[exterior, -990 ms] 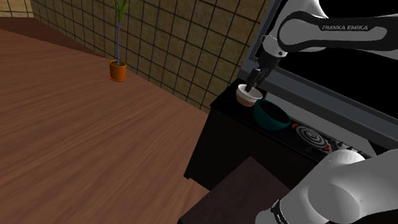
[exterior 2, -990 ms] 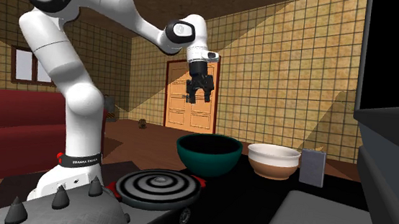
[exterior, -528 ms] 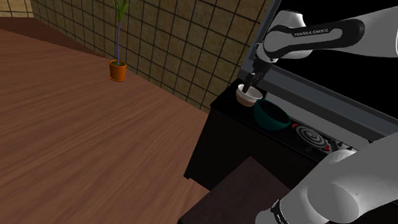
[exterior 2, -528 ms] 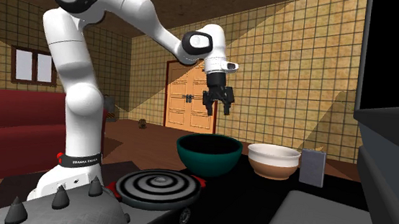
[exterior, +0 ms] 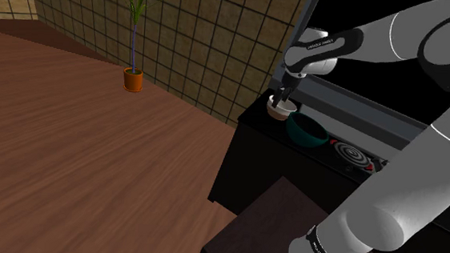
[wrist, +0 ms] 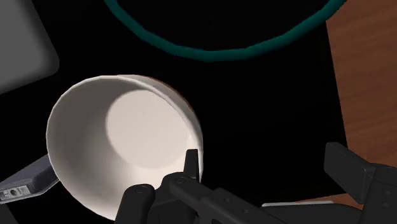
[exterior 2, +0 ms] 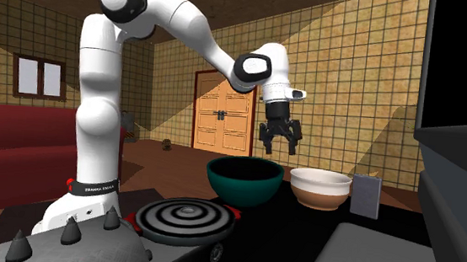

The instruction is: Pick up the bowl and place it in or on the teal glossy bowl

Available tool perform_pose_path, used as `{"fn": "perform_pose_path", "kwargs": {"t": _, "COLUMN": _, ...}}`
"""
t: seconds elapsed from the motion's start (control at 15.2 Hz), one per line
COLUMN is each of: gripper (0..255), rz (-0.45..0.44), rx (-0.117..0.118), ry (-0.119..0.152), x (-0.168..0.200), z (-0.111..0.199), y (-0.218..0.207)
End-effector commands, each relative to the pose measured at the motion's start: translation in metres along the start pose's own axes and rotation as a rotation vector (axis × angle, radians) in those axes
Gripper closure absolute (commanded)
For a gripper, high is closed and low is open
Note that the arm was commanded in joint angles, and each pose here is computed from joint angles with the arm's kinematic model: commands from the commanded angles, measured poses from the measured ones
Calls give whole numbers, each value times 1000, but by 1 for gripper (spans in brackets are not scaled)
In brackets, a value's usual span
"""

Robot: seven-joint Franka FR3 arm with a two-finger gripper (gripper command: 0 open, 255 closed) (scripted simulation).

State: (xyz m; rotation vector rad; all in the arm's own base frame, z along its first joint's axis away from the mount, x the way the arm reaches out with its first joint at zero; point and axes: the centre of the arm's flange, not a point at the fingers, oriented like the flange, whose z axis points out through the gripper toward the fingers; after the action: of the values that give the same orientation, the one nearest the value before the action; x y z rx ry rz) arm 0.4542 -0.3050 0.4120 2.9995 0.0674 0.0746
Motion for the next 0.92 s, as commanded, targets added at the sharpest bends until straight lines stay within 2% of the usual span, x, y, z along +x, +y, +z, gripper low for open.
{"fn": "perform_pose_path", "kwargs": {"t": 0.0, "gripper": 0, "rz": -2, "rx": -6, "ry": -3, "x": 10, "z": 15, "y": 20}}
{"fn": "perform_pose_path", "kwargs": {"t": 0.2, "gripper": 0, "rz": -2, "rx": -11, "ry": -6, "x": 20, "z": 33, "y": 43}}
{"fn": "perform_pose_path", "kwargs": {"t": 0.66, "gripper": 0, "rz": -2, "rx": -11, "ry": -6, "x": 20, "z": 73, "y": 43}}
{"fn": "perform_pose_path", "kwargs": {"t": 0.86, "gripper": 0, "rz": -2, "rx": -11, "ry": -6, "x": 20, "z": 73, "y": 43}}
